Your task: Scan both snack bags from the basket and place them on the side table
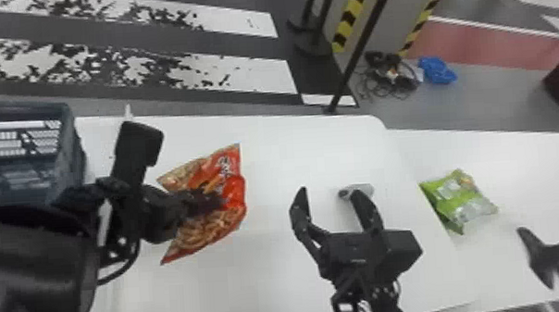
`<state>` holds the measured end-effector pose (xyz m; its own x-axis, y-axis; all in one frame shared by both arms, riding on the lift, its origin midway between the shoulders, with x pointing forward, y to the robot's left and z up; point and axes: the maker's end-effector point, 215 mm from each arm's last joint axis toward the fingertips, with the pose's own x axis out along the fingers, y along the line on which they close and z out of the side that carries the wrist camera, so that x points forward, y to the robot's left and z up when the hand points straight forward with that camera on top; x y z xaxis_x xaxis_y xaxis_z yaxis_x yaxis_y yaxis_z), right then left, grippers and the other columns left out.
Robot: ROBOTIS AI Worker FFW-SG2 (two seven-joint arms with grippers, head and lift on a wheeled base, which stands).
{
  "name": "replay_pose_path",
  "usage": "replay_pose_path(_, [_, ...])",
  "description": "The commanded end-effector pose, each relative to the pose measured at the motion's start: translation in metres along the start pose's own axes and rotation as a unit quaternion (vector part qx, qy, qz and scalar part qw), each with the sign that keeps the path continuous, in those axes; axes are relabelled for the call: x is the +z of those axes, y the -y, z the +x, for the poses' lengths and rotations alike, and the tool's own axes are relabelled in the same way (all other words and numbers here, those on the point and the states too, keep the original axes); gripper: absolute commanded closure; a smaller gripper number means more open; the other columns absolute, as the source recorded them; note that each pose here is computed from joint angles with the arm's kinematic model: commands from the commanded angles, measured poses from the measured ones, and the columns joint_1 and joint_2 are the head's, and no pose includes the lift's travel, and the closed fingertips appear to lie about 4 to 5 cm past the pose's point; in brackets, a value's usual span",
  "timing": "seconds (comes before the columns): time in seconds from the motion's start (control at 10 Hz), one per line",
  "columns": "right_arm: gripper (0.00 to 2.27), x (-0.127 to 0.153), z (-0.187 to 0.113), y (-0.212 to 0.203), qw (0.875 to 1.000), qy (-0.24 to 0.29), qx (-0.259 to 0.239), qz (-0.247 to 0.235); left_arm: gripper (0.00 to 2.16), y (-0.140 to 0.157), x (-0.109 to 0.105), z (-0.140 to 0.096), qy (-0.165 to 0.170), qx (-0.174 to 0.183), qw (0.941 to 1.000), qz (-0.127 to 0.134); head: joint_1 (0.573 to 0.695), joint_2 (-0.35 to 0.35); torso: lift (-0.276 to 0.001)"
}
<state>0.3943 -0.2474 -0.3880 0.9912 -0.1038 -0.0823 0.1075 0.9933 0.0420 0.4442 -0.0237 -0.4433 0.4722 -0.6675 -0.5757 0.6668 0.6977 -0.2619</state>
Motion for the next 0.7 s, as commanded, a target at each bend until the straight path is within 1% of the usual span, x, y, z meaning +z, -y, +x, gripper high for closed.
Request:
replay_pose_path(0.0, [0.07, 0.002, 0.000, 0.001, 1.000, 0.001, -0.001, 0.000, 2.14, 0.012, -0.030, 0.031, -0.025, -0.010, 0.9995, 0.014, 0.695, -0.350, -0.075])
replay_pose_path(0.1, [0.07, 0.001, 0.000, 0.001, 1.000, 0.000, -0.001, 0.001, 1.97, 0.015, -0.043, 0.043, -0.037, -0.006, 0.9991, 0.023, 0.695, -0.350, -0.075])
replay_pose_path(0.2, [0.07, 0.002, 0.000, 0.005, 1.000, 0.002, -0.005, 0.001, 1.09, 0.021, -0.040, 0.048, -0.028, -0.009, 0.9990, 0.033, 0.695, -0.350, -0.075])
replay_pose_path(0.3, [0.07, 0.001, 0.000, 0.007, 1.000, 0.000, -0.006, 0.002, 0.00, 0.019, -0.040, 0.049, -0.027, 0.002, 0.9992, 0.031, 0.695, -0.350, -0.075])
replay_pose_path(0.4, [0.07, 0.002, 0.000, 0.007, 1.000, 0.001, -0.007, 0.003, 0.00, 0.012, -0.033, 0.047, -0.014, 0.019, 0.9991, 0.034, 0.695, -0.350, -0.075])
replay_pose_path(0.5, [0.07, 0.001, -0.001, 0.007, 1.000, 0.000, -0.006, 0.002, 0.00, 0.008, -0.014, 0.038, 0.014, 0.033, 0.9986, 0.039, 0.695, -0.350, -0.075])
replay_pose_path(0.6, [0.07, 0.002, -0.002, 0.006, 1.000, 0.000, -0.005, 0.003, 0.00, -0.002, 0.004, 0.025, 0.038, 0.056, 0.9970, 0.038, 0.695, -0.350, -0.075])
